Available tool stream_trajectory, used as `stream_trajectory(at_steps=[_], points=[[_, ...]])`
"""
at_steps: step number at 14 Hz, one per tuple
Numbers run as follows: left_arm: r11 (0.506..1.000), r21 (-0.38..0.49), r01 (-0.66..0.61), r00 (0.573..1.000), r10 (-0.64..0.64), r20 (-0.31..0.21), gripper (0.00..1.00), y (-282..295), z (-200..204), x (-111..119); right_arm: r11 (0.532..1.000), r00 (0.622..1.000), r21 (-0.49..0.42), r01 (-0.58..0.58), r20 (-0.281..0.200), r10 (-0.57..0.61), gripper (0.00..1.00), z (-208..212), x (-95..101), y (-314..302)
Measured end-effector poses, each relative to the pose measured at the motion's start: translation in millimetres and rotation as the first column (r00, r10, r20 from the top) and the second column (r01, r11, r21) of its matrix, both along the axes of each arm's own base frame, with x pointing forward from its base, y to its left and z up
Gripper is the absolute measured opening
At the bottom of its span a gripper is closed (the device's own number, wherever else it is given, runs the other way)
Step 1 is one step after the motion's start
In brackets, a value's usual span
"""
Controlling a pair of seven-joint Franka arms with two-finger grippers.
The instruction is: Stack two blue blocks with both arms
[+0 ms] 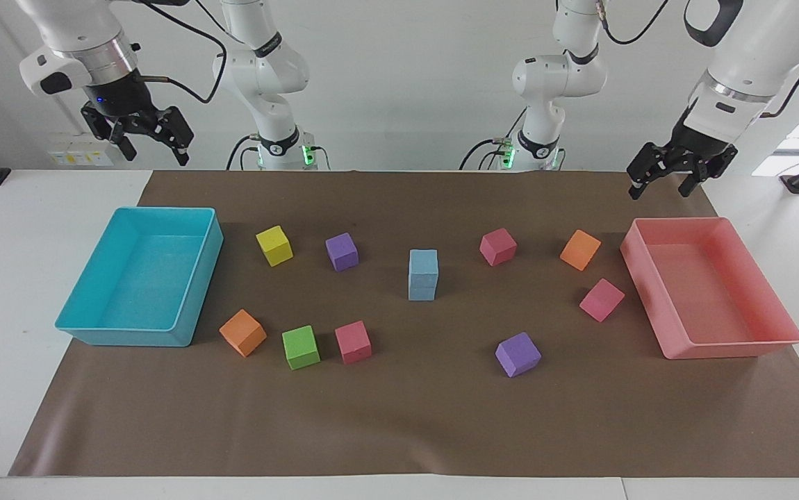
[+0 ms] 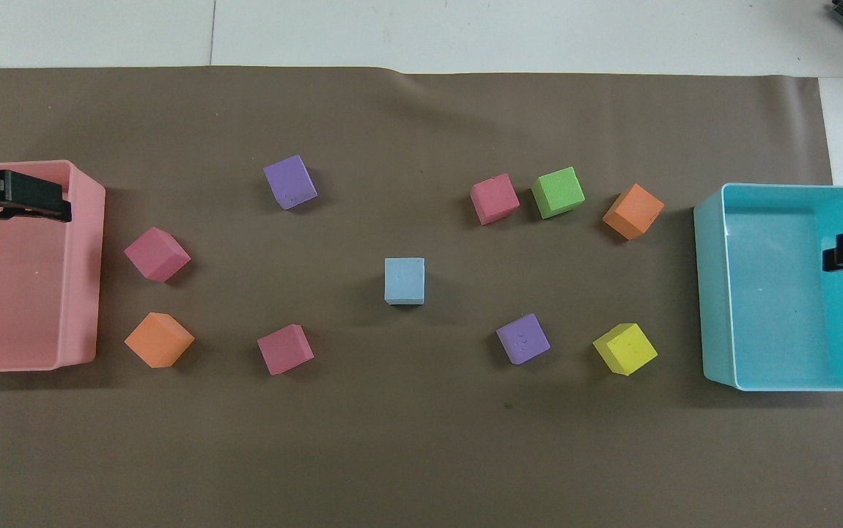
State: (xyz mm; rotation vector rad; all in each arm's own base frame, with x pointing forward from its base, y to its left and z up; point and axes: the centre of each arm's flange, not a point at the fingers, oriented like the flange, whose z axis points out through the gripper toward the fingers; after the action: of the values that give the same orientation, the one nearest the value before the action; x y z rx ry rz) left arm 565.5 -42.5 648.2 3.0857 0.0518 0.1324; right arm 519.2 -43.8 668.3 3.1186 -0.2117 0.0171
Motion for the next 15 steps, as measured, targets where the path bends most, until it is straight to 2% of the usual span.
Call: stream_trajectory(at_steps=[3, 5, 8, 10, 15], points=[[1.000, -0.001, 0.015, 1.000, -0.015, 0.018, 1.00, -2.0, 6.5, 4.5, 1.000, 1.000, -0.003, -0.004, 0.002, 0.004, 1.00, 1.8, -1.2, 1.2], [0.995, 0.008, 0.096, 0.995, -0.096, 0.023, 1.00, -1.8, 9.3, 3.4, 1.000, 1.000, -0.002, -0.006, -0.002, 0.006, 1.00, 1.7, -1.6, 2.7], [0.969, 0.019, 0.247, 0.969, -0.246, -0.034, 1.00, -0.8, 13.0, -10.8, 1.000, 1.000, 0.004, -0.009, -0.010, 0.009, 1.00, 2.2, -3.4, 4.9], [0.956, 0.034, 0.291, 0.955, -0.289, -0.062, 1.00, -3.3, 19.1, -22.3, 1.000, 1.000, 0.005, -0.009, -0.011, 0.009, 1.00, 2.6, -4.1, 5.0], [0.952, 0.038, 0.304, 0.952, -0.301, -0.063, 1.00, -5.3, 23.9, -29.7, 1.000, 1.000, 0.005, -0.022, -0.012, 0.022, 1.00, 2.6, -3.7, 11.7]])
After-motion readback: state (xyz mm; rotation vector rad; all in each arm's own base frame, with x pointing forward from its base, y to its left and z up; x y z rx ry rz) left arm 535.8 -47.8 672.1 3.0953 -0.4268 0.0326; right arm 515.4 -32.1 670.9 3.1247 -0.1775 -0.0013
